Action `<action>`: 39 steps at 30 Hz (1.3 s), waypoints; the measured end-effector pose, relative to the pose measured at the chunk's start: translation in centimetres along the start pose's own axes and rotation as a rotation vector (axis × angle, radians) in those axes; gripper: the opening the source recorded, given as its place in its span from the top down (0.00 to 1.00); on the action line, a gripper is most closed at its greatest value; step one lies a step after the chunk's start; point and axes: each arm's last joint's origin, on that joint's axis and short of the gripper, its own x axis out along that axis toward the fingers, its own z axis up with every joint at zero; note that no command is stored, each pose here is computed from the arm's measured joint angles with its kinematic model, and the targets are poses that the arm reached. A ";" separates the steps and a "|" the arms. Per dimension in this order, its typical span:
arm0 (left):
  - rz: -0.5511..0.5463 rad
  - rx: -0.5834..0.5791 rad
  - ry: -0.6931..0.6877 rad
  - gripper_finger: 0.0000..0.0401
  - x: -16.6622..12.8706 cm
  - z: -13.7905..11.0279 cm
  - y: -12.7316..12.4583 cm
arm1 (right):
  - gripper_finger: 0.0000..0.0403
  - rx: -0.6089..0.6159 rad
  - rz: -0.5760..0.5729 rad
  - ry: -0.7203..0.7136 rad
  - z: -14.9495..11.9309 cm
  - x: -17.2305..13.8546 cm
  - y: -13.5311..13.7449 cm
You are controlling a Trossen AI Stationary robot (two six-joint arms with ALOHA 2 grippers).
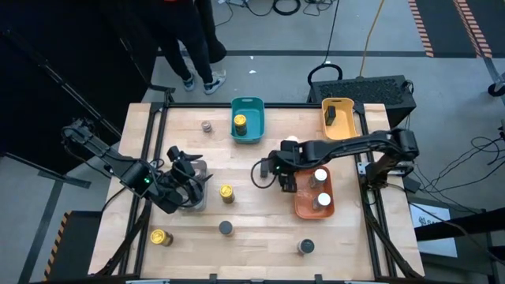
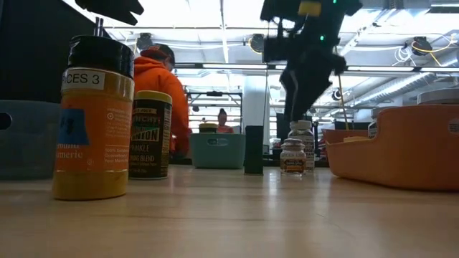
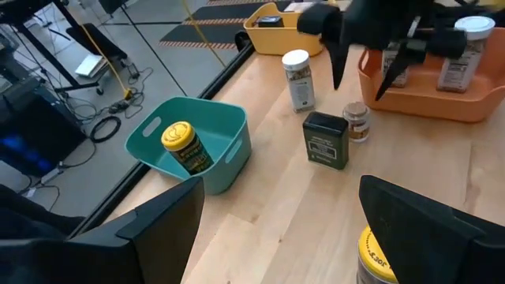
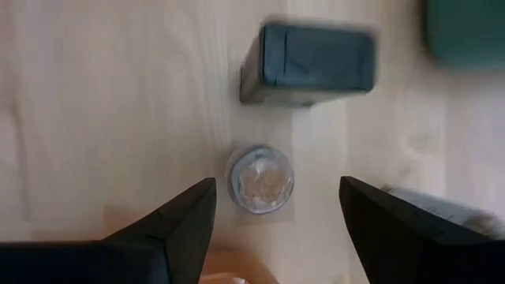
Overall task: Sort spices by type
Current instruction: Put the right brown seasoning bottle into the black bin
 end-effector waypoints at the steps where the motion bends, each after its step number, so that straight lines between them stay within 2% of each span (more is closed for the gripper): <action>1: 0.000 -0.002 0.000 0.14 0.0 0.0 0.0 | 0.37 0.005 -0.001 0.021 -0.1 0.5 0.1; 9: 0.003 -0.001 -0.001 0.14 0.0 0.0 0.0 | 0.37 0.021 -0.005 0.102 -0.1 3.3 0.5; 21: 0.006 -0.007 -0.004 0.14 0.0 0.0 0.0 | 0.37 0.025 -0.002 0.076 0.2 3.9 0.6; 27: 0.006 -0.007 -0.004 0.14 0.0 0.0 0.0 | 0.46 0.023 0.002 0.106 0.1 4.8 0.7; 34: 0.006 -0.007 -0.003 0.14 0.0 0.0 0.0 | 0.58 0.039 0.133 0.077 0.5 4.8 1.4; 39: 0.006 -0.007 -0.003 0.14 0.0 0.0 0.0 | 0.57 0.031 0.231 0.023 0.9 4.4 3.2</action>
